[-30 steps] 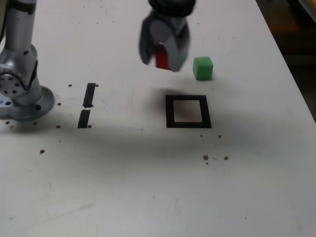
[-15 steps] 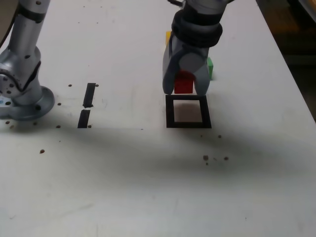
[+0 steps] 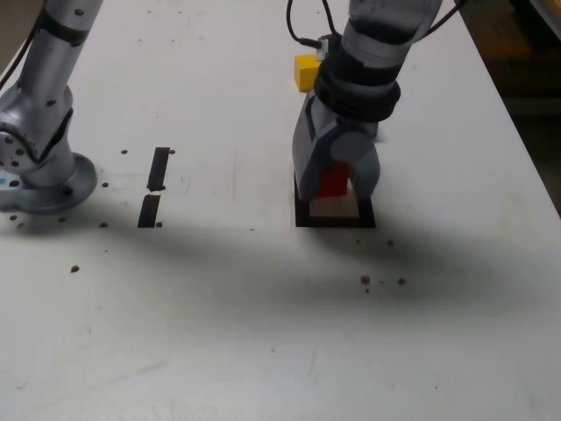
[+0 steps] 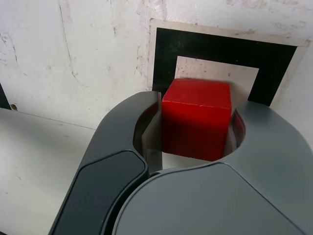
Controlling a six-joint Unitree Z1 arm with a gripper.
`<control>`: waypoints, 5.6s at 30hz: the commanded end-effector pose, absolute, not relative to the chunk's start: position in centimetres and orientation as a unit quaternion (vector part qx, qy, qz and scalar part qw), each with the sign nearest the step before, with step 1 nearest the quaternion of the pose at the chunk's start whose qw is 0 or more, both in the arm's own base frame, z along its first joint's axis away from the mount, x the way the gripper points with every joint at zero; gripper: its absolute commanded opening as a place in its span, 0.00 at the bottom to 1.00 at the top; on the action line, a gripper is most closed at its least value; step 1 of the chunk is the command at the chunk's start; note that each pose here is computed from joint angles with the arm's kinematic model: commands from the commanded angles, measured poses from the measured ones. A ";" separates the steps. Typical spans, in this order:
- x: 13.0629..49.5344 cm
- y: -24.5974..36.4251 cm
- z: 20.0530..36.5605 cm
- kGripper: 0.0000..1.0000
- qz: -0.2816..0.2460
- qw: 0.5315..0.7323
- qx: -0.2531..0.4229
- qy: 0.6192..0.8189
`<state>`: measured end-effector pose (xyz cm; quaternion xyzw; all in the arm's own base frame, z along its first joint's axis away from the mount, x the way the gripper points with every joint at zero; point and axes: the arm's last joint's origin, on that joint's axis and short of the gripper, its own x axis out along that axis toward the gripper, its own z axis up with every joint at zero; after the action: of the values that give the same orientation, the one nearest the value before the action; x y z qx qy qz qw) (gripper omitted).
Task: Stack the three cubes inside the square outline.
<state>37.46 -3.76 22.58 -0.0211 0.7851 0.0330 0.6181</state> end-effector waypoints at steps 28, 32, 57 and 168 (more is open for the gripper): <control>38.1 -4.0 21.9 0.66 -0.001 0.626 -0.016 0.780; 37.8 -3.9 22.9 0.93 0.004 0.627 -0.009 0.779; 31.8 8.2 32.5 1.00 0.068 0.657 -0.062 0.748; 38.4 -2.8 26.3 0.26 -0.004 0.619 -0.018 0.785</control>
<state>38.33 -2.80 26.42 -0.0172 0.7851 -0.0038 0.6191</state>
